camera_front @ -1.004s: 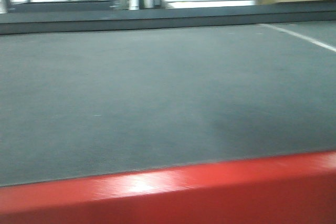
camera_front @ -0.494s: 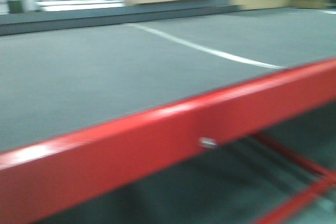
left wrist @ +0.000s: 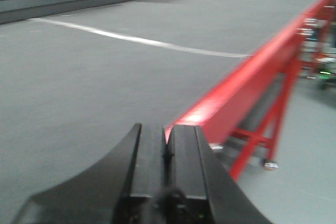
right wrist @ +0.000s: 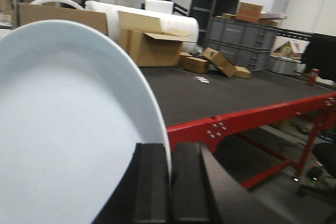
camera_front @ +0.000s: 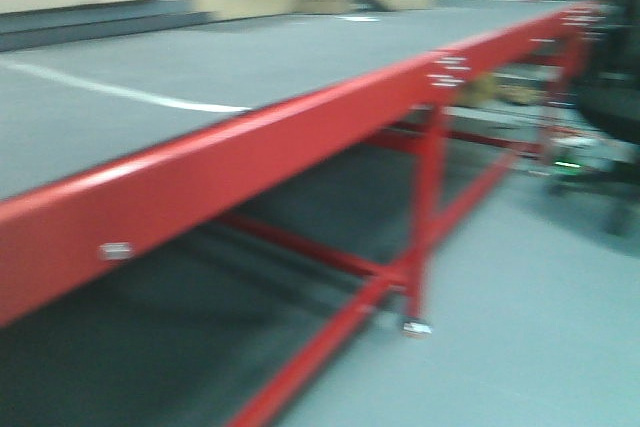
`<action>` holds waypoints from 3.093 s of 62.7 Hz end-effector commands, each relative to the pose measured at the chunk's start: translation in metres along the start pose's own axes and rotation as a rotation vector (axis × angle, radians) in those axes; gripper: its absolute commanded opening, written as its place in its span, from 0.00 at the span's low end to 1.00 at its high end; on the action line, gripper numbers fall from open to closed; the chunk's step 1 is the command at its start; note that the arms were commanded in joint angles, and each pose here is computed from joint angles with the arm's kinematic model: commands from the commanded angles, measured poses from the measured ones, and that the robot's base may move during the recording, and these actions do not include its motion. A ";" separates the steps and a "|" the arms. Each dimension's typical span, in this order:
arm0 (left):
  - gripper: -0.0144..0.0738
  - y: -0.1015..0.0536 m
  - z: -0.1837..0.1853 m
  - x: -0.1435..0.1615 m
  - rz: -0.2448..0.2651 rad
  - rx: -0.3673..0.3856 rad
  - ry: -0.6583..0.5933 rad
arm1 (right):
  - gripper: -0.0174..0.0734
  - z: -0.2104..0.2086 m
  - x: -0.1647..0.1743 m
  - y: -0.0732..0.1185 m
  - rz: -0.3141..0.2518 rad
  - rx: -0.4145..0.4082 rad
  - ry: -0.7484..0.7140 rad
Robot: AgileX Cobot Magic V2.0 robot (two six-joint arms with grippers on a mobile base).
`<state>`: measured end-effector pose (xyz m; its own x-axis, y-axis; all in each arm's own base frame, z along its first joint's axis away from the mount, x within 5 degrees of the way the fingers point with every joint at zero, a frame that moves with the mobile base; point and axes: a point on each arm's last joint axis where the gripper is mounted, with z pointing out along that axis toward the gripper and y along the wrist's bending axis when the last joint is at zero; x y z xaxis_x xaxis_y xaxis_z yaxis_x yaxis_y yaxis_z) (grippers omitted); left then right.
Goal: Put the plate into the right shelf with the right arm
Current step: 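Drive the base away from the table holding the plate in the right gripper, then drive the base up to the steel shelf rack with blue bins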
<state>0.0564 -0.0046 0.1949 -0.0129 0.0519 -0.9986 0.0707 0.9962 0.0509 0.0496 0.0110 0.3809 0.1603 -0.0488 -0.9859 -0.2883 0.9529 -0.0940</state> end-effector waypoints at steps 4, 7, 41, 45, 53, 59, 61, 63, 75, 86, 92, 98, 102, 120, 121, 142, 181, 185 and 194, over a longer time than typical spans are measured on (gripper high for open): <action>0.11 0.001 -0.001 -0.005 -0.006 -0.014 -0.081 | 0.25 -0.001 -0.016 0.000 -0.023 -0.010 -0.106; 0.11 0.001 -0.001 -0.005 -0.006 -0.014 -0.081 | 0.25 -0.001 -0.016 0.000 -0.023 -0.010 -0.106; 0.11 0.001 -0.001 -0.005 -0.006 -0.014 -0.081 | 0.25 -0.001 -0.016 0.000 -0.023 -0.010 -0.107; 0.11 0.001 -0.001 -0.005 -0.006 -0.014 -0.081 | 0.25 -0.001 -0.016 0.000 -0.023 -0.010 -0.106; 0.11 0.001 -0.001 -0.005 -0.006 -0.014 -0.081 | 0.25 -0.001 -0.016 0.000 -0.023 -0.010 -0.106; 0.11 0.001 -0.001 -0.005 -0.006 -0.014 -0.081 | 0.25 -0.001 -0.016 0.000 -0.023 -0.010 -0.106; 0.11 0.001 -0.001 -0.005 -0.006 -0.014 -0.081 | 0.25 -0.001 -0.016 0.000 -0.023 -0.010 -0.106; 0.11 0.001 -0.001 -0.005 -0.006 -0.014 -0.081 | 0.25 -0.001 -0.016 0.000 -0.023 -0.010 -0.106; 0.11 0.001 -0.001 -0.005 -0.006 -0.014 -0.081 | 0.25 -0.001 -0.016 0.000 -0.023 -0.010 -0.106; 0.11 0.001 -0.001 -0.005 -0.006 -0.014 -0.081 | 0.25 -0.001 -0.016 0.000 -0.023 -0.010 -0.106; 0.11 0.001 -0.001 -0.005 -0.006 -0.014 -0.081 | 0.25 -0.001 -0.016 0.000 -0.023 -0.010 -0.106; 0.11 0.001 -0.001 -0.005 -0.006 -0.014 -0.081 | 0.25 -0.001 -0.016 0.000 -0.023 -0.010 -0.106; 0.11 0.001 -0.001 -0.005 -0.006 -0.014 -0.081 | 0.25 -0.001 -0.016 0.000 -0.023 -0.010 -0.106; 0.11 0.001 -0.001 -0.005 -0.006 -0.014 -0.081 | 0.25 -0.001 -0.016 0.000 -0.023 -0.010 -0.106; 0.11 0.001 -0.001 -0.005 -0.006 -0.014 -0.081 | 0.25 -0.001 -0.016 0.000 -0.023 -0.010 -0.106; 0.11 0.001 -0.001 -0.005 -0.006 -0.014 -0.081 | 0.25 -0.001 -0.016 0.000 -0.023 -0.010 -0.106; 0.11 0.001 -0.001 -0.005 -0.006 -0.014 -0.081 | 0.25 -0.001 -0.016 0.000 -0.023 -0.009 -0.105; 0.11 0.001 -0.001 -0.005 -0.006 -0.014 -0.081 | 0.25 -0.001 -0.016 0.000 -0.023 -0.009 -0.105; 0.11 0.001 -0.001 -0.005 -0.006 -0.014 -0.081 | 0.25 -0.001 -0.016 0.000 -0.023 -0.009 -0.105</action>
<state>0.0564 -0.0046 0.1949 -0.0129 0.0519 -0.9986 0.0707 0.9962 0.0509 0.0482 0.0104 0.3807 0.1652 -0.0471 -0.9851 -0.2878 0.9531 -0.0938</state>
